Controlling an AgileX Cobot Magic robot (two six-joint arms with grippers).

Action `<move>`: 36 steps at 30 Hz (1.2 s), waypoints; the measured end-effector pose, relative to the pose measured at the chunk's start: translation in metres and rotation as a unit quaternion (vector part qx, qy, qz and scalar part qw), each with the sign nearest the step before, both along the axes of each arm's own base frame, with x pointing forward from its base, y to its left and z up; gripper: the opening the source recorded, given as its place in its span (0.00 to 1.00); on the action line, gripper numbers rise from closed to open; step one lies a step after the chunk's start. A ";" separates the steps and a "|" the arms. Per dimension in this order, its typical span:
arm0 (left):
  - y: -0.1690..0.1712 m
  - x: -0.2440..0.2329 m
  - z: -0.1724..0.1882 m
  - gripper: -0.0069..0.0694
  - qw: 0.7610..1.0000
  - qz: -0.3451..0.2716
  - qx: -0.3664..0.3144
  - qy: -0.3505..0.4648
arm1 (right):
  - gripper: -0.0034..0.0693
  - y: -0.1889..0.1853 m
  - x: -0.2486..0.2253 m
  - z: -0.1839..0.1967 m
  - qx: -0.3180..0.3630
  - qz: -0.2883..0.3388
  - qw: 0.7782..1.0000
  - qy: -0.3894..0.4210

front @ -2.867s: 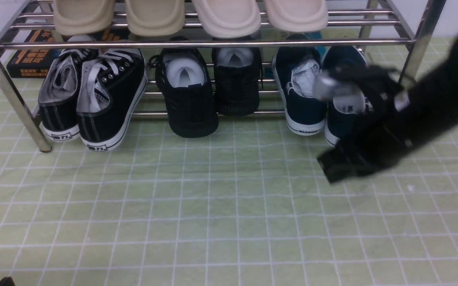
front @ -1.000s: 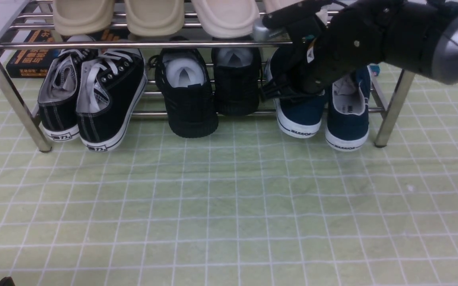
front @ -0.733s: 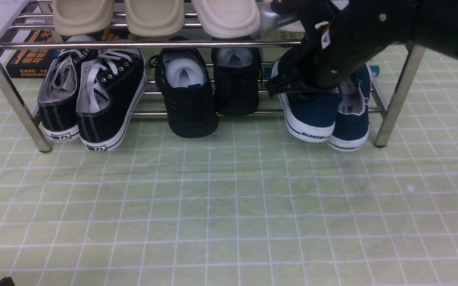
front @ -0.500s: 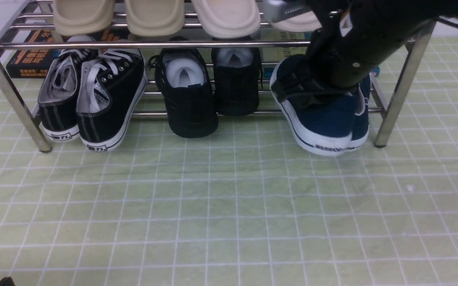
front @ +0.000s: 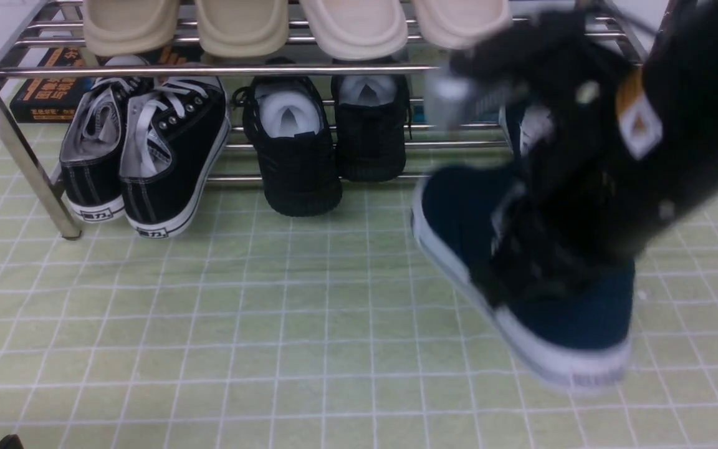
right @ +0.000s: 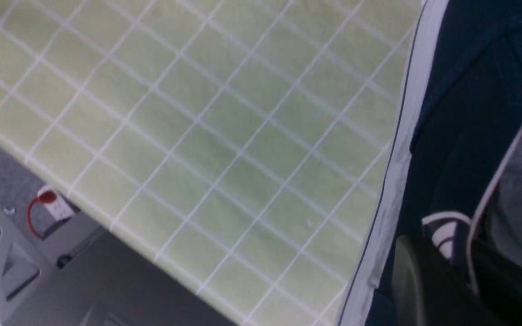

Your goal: Take the shoes off the shelf with your hand from the green coffee tablecloth.

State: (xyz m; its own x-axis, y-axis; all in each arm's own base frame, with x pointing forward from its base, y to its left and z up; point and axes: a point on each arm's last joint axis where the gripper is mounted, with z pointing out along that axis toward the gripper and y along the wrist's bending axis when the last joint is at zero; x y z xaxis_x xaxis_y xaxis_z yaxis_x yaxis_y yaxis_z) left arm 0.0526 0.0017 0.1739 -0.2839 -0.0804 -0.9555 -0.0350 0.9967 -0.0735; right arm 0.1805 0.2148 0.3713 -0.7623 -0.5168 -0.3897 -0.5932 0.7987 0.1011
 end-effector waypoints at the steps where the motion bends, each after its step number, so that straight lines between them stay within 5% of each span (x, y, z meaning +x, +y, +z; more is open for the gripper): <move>1: 0.000 0.000 0.000 0.41 1.000 0.000 0.000 0.000 | 0.12 0.000 -0.007 -0.010 -0.009 -0.003 1.000 0.018; 10: 0.000 0.000 0.000 0.41 1.000 0.000 0.000 0.000 | 0.12 0.015 -0.005 -0.085 0.011 -0.036 0.999 -0.026; 36: 0.000 0.000 0.000 0.41 1.000 0.000 0.000 0.000 | 0.12 0.050 0.036 -0.149 0.026 -0.125 0.989 -0.081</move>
